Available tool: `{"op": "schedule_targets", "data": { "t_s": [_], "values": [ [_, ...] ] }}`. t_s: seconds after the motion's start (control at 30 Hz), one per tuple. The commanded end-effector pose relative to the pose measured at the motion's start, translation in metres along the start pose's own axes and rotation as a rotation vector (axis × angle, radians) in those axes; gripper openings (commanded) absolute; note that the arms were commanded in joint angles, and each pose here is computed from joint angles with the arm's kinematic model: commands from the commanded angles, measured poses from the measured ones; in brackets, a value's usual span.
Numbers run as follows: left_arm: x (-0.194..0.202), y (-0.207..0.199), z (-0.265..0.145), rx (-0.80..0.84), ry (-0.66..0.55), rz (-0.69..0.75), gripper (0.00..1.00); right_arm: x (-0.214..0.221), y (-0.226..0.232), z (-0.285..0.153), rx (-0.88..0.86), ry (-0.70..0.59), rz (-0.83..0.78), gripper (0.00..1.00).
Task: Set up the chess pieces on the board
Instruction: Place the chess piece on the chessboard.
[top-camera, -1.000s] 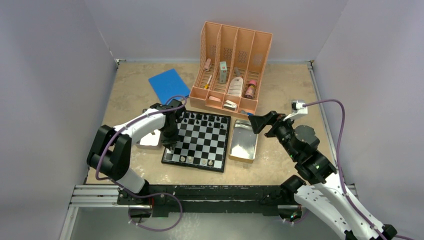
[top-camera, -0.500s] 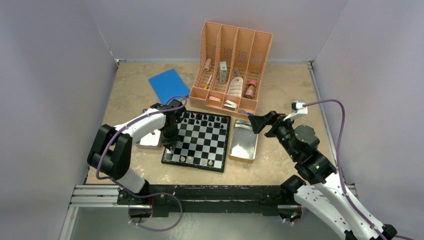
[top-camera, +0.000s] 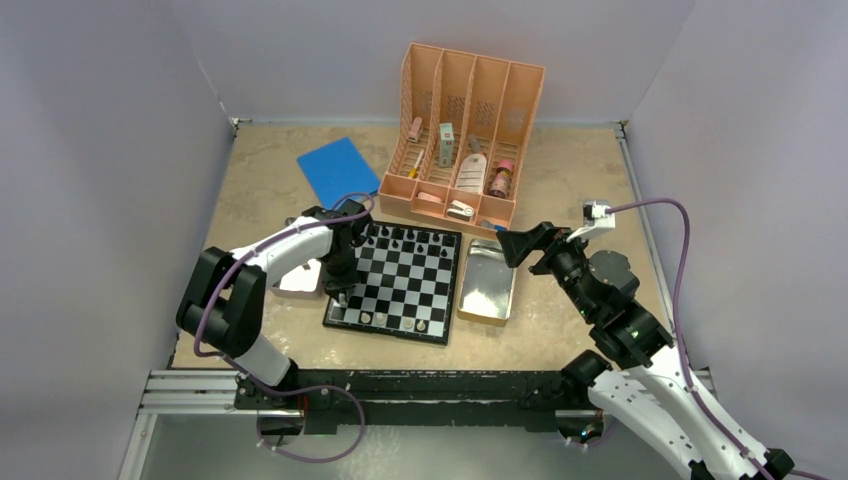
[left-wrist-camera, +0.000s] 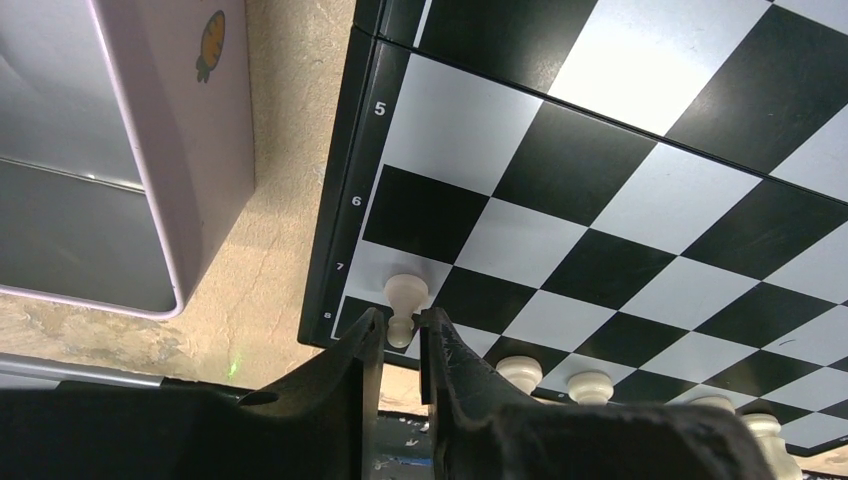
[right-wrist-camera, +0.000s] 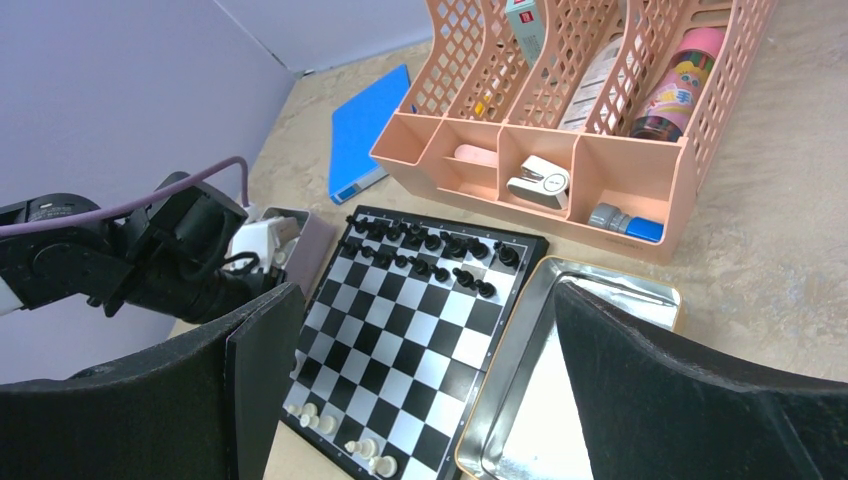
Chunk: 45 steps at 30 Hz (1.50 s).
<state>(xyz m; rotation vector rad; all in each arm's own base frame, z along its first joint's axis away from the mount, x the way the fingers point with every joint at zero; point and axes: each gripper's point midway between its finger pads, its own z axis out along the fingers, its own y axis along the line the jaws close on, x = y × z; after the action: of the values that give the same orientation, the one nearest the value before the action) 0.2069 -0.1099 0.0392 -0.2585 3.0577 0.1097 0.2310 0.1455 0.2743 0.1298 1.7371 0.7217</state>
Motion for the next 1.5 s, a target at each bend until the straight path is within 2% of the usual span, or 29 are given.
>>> {"op": "schedule_targets", "data": {
  "t_s": [0.0, 1.0, 1.27, 1.47],
  "values": [
    [-0.006, 0.001, -0.004, -0.005, -0.015, -0.010, 0.20, -0.018, 0.011, -0.002, -0.039, -0.061, 0.001, 0.97],
    [-0.011, 0.000, -0.013, 0.003, -0.043, -0.011, 0.20, -0.016, 0.011, -0.001, -0.040, -0.058, 0.000, 0.97],
    [-0.033, -0.021, -0.053, 0.138, -0.146, 0.003, 0.24, -0.016, 0.011, 0.000, -0.040, -0.055, -0.004, 0.97],
    [-0.066, -0.025, -0.082, 0.205, -0.276, 0.004, 0.23, -0.017, 0.011, 0.000, -0.041, -0.057, -0.005, 0.97]
  ]
}}
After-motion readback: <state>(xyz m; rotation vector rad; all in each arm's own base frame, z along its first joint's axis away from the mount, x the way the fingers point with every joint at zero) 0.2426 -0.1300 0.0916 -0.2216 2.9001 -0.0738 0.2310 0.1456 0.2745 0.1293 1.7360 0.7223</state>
